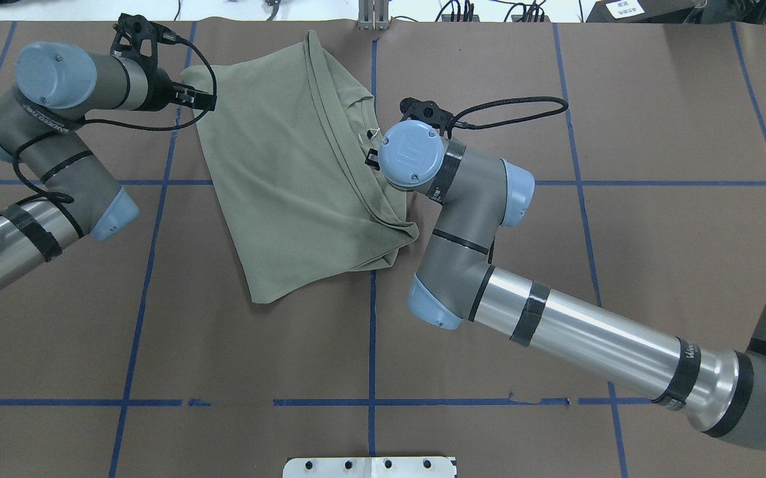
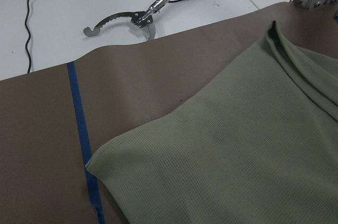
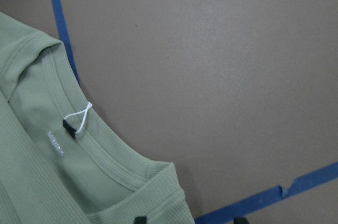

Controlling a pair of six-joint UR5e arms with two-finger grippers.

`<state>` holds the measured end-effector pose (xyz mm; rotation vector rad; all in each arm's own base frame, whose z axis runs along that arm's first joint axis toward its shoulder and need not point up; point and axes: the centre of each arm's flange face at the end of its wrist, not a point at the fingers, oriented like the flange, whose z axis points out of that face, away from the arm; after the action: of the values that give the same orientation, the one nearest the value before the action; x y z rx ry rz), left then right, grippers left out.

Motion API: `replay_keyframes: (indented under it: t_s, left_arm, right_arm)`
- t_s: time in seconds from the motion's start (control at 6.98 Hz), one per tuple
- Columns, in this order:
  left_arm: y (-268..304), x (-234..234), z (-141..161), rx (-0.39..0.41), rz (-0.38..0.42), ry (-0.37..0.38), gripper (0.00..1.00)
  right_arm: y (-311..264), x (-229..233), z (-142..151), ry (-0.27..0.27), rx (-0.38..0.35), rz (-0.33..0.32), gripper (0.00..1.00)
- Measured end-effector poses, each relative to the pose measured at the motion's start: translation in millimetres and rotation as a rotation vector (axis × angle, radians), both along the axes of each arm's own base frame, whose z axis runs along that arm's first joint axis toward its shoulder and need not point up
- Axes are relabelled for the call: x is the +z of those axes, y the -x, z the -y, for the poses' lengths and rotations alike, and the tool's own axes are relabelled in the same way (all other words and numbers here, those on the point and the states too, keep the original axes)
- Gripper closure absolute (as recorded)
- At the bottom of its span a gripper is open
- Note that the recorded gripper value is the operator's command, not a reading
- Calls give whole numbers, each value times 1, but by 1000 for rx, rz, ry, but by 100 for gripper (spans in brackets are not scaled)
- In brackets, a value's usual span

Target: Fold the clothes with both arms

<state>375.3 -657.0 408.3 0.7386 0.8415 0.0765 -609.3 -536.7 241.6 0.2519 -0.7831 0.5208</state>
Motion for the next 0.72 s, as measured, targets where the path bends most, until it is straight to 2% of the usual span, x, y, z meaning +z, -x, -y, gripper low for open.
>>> replay_keyframes:
  t_s: [0.29, 0.43, 0.72]
  left_arm:
    - [0, 0, 0, 1, 1, 0, 0]
    - [0, 1, 0, 1, 3, 1, 0]
    - [-1, 3, 0, 1, 5, 3, 0]
  right_arm:
    - [10, 5, -8, -2, -18, -14, 49]
    - [13, 5, -12, -3, -24, -16, 58]
    - [15, 5, -14, -4, -28, -18, 100]
